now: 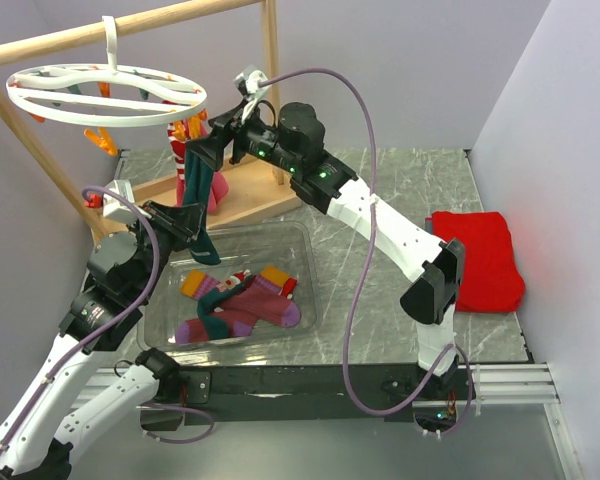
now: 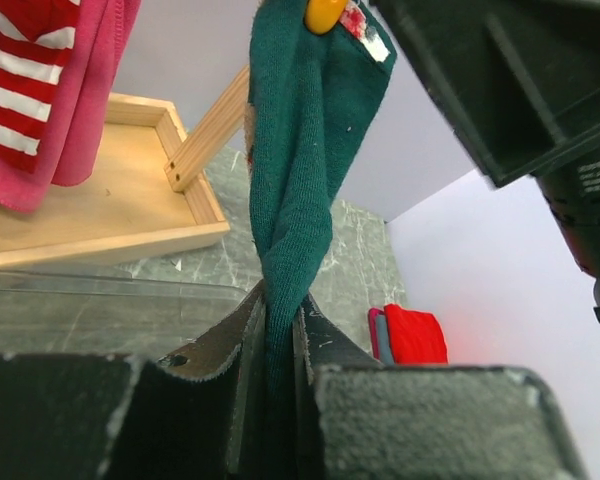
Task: Remove the socks clipped to the hanger
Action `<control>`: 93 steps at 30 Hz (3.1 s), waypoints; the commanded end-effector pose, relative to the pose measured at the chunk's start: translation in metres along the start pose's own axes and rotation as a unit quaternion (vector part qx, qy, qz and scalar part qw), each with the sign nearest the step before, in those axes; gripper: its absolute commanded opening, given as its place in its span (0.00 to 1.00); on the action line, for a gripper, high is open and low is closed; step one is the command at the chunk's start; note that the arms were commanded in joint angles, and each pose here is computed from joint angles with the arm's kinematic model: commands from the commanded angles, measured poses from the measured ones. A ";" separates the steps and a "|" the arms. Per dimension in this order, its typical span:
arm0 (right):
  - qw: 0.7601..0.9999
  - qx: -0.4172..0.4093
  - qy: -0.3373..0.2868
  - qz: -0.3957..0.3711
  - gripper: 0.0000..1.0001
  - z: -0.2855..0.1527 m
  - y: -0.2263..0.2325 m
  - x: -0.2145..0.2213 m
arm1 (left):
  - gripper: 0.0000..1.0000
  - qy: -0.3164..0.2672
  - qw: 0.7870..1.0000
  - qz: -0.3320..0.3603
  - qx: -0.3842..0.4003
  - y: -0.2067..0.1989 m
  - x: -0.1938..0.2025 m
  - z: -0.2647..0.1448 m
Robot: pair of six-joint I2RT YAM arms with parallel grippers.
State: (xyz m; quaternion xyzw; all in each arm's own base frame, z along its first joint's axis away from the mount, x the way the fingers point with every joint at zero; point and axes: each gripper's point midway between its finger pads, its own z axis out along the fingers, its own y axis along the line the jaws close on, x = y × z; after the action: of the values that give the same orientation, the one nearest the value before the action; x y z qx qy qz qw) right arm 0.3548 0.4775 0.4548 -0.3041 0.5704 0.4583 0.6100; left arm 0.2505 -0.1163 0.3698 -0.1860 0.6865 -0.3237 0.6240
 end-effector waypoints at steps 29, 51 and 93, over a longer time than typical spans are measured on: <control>0.993 -0.066 -0.084 0.043 0.05 0.021 0.006 -0.038 | 0.16 0.020 0.999 -0.012 0.029 -0.006 0.009 -0.008; 0.990 -0.086 -0.088 0.073 0.00 0.016 0.009 -0.044 | 0.15 0.051 0.999 -0.020 0.004 0.019 0.036 -0.016; 0.986 -0.108 -0.095 0.086 0.32 0.021 0.014 -0.048 | 0.13 0.046 0.998 -0.029 0.011 0.016 0.030 -0.025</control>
State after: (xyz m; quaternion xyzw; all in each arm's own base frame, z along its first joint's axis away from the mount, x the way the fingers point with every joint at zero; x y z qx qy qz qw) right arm 0.3656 0.5086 0.4608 -0.2675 0.5382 0.5846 0.5451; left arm 0.2281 -0.1183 0.3400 -0.1860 0.6989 -0.3547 0.5925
